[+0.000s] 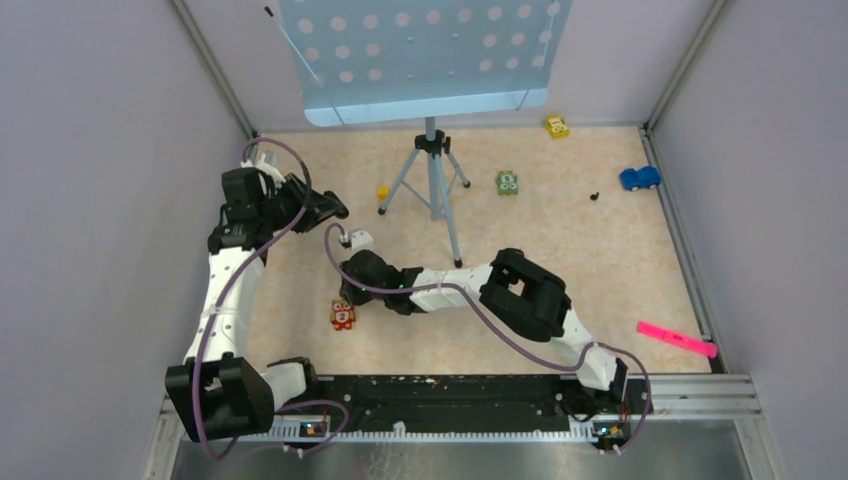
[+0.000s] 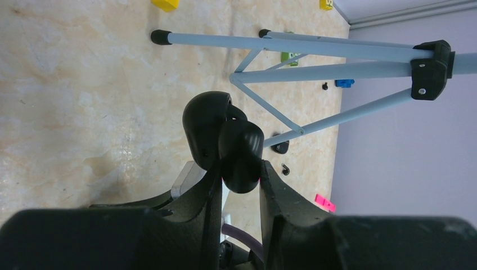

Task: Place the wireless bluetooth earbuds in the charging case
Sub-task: Pick up the left earbud from the corner of the board, then place the left earbud at the center of the board.

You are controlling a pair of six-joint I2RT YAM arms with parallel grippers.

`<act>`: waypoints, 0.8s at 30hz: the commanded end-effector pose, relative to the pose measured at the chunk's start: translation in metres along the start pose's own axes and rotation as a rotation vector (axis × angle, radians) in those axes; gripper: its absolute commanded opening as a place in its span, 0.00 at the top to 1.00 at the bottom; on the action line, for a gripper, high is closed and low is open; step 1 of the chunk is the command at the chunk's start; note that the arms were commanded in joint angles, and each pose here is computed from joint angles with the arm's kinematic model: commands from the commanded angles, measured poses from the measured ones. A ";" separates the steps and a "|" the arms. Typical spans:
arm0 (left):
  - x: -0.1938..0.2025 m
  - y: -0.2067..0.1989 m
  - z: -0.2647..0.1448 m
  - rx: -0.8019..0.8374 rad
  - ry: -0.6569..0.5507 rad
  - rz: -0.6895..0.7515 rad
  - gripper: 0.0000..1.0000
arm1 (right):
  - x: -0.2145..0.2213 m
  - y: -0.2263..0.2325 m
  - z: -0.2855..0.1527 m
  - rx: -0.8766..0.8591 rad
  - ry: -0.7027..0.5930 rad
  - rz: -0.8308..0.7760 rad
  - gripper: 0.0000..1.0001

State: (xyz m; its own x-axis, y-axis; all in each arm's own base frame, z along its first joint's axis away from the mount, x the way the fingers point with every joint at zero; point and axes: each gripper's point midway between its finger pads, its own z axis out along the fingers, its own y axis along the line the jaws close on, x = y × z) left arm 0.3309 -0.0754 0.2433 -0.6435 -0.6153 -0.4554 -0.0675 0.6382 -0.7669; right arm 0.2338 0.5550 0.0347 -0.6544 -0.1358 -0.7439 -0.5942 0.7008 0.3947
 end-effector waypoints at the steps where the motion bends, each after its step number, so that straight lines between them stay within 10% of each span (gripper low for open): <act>1: -0.005 -0.007 0.001 0.047 -0.016 0.014 1.00 | -0.031 0.011 -0.020 -0.002 -0.085 0.003 0.89; 24: 0.029 -0.010 0.006 0.173 0.101 0.030 1.00 | -0.024 -0.041 -0.137 0.091 -0.141 0.089 1.00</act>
State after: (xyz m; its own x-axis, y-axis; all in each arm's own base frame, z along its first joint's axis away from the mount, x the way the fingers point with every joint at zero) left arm 0.3233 -0.0877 0.2302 -0.6883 -0.5958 -0.4139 -0.0311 0.5942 -0.8037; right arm 0.2149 0.4633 0.0761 -0.6410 -0.0632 -0.7649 -0.5289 0.7587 0.3805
